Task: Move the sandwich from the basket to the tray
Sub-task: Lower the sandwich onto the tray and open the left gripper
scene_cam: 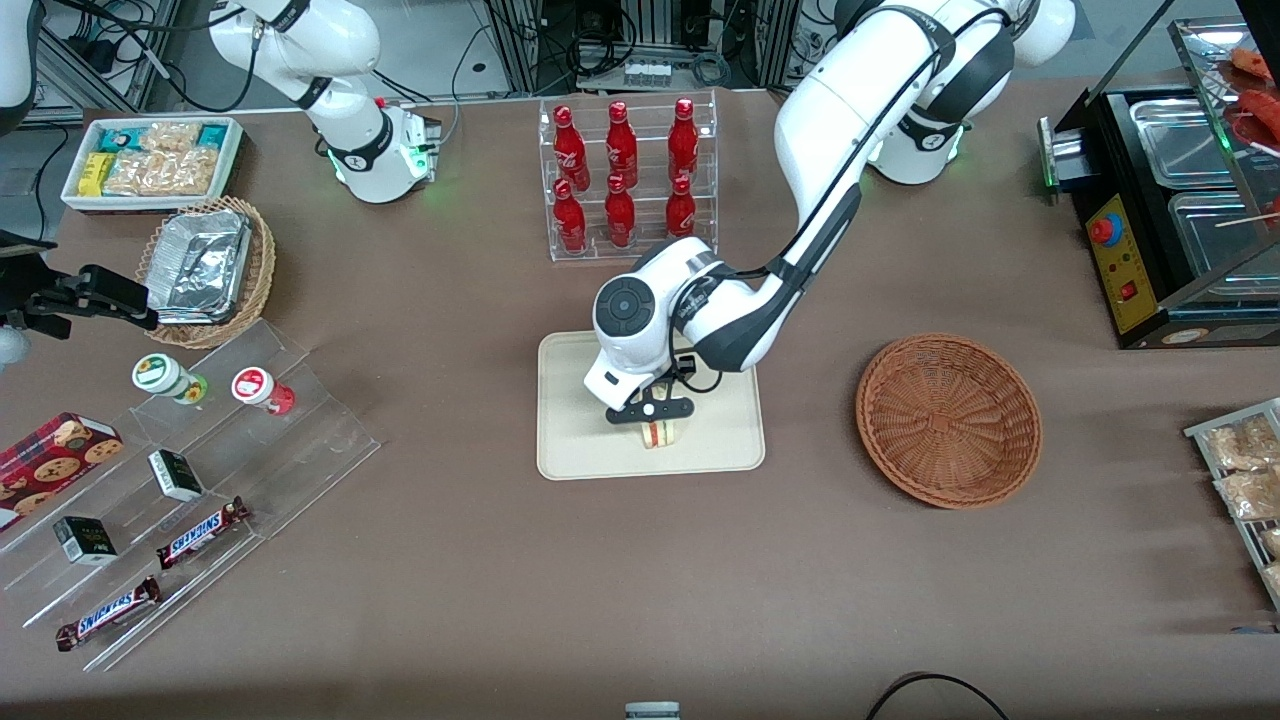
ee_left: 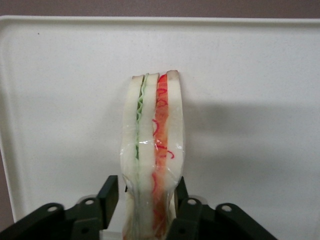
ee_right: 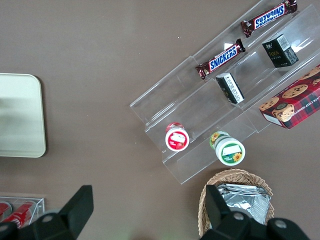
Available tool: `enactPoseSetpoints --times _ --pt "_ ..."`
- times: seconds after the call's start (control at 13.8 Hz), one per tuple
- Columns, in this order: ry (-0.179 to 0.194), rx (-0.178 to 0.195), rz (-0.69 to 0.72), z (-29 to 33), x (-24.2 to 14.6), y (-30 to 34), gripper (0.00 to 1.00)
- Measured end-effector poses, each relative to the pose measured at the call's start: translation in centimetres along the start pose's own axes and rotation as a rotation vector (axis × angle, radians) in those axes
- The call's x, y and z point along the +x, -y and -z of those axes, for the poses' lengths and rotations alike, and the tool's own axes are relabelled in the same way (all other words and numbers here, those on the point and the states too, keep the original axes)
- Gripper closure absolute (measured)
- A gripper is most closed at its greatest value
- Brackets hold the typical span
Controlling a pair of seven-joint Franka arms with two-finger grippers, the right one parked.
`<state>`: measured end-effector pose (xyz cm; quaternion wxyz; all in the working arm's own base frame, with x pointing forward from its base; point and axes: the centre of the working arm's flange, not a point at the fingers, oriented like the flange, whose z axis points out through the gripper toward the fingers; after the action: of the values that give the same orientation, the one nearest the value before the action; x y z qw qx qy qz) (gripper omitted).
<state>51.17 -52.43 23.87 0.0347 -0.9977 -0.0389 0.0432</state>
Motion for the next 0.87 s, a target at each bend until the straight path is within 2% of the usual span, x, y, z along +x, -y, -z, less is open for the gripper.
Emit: enactPoseSetpoints --times 0.22,0.29,0.58,0.87 --pt "-0.017 -0.018 0.005 1.5 0.5 -0.1 0.08" --pt "-0.024 -0.023 0.008 2.3 0.7 -0.1 0.01" --pt "-0.030 -0.007 0.031 8.9 1.4 1.0 0.00" --pt "-0.023 -0.051 -0.021 17.2 2.4 4.0 0.00"
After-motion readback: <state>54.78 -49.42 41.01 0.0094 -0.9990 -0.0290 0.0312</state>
